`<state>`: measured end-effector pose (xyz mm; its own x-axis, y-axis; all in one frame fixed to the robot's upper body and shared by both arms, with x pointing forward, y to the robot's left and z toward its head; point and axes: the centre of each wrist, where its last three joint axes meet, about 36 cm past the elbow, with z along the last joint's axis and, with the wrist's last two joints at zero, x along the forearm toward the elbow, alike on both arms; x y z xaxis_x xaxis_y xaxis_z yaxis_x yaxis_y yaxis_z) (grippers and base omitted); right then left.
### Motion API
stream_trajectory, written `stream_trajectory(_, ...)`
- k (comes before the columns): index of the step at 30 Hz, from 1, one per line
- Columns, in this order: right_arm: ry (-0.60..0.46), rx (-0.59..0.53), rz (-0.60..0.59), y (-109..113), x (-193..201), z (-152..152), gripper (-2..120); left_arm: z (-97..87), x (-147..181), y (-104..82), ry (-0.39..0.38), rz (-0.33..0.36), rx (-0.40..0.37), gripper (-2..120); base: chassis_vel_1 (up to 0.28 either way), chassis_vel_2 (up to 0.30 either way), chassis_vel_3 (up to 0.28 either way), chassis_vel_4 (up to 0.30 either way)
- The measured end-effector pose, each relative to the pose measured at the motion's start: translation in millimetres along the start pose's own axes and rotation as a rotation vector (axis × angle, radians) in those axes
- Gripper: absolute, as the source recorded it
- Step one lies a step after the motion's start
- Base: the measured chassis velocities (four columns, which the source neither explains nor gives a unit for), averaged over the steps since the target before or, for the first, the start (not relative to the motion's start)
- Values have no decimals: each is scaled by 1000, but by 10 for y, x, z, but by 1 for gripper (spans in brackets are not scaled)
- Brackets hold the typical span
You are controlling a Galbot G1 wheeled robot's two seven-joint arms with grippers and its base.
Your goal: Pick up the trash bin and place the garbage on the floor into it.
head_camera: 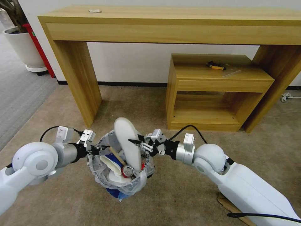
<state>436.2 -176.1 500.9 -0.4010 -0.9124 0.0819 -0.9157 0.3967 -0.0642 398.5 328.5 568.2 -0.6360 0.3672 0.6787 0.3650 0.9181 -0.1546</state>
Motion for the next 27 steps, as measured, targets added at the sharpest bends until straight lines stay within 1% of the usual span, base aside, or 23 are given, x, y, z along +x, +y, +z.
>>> stream_trajectory(1, 0, 0, 0, 0, 0, 0, 32, 0, 0, 0, 0, 0, 0, 0, 0, 0, 0, 0)
stream_trajectory(3, -6, -8, 6, 30, 35, -18, 44, -2, -4, 5, -2, 1, 0, 0, 0, 0, 0, 0)
stream_trajectory(4, -6, -8, 6, 30, 35, -18, 44, -2, -4, 5, -2, 1, 0, 0, 0, 0, 0, 0)
stream_trajectory(7, -6, -15, 16, 54, 86, -11, 60, 6, -13, 6, -2, 4, -5, 0, 0, 0, 0, 0)
stream_trajectory(8, -6, -15, 16, 54, 86, -11, 60, 6, -13, 6, -2, 4, -5, 0, 0, 0, 0, 0)
stream_trajectory(11, -16, -12, 42, 35, 145, -44, 73, 11, -16, 15, -1, 1, -6, 0, 0, 0, 0, 0)
stream_trajectory(12, -16, -12, 42, 35, 145, -44, 73, 11, -16, 15, -1, 1, -6, 0, 0, 0, 0, 0)
stream_trajectory(14, -31, -19, 106, 10, 231, -87, 85, 11, -10, 39, -4, -7, -2, 0, 0, 0, 0, 0)
stream_trajectory(15, -34, -25, 131, 6, 257, -87, 88, 15, -11, 49, -5, -10, 1, 0, 0, 0, 0, 0)
stream_trajectory(16, -34, -25, 131, 6, 257, -87, 88, 15, -11, 49, -5, -10, 1, 0, 0, 0, 0, 0)
stream_trajectory(18, -34, -58, 220, -1, 383, -45, 96, 30, -16, 80, -10, -21, 9, 0, 0, 0, 0, 0)
stream_trajectory(20, -19, -69, 279, -36, 524, 5, 100, 43, -12, 92, -13, -25, 15, 0, 0, 0, 0, 0)
stream_trajectory(21, -19, -69, 279, -36, 524, 5, 100, 43, -12, 92, -13, -25, 15, 0, 0, 0, 0, 0)
stream_trajectory(24, 44, -70, 361, -148, 890, 182, 100, 64, -3, 107, -16, -31, 19, 0, 0, 0, 0, 0)
stream_trajectory(25, 44, -70, 361, -148, 890, 182, 100, 64, -3, 107, -16, -31, 19, 0, 0, 0, 0, 0)
stream_trajectory(27, 109, -79, 408, -161, 1236, 387, 100, 69, -4, 107, -23, -30, 25, 0, 0, 0, 0, 0)
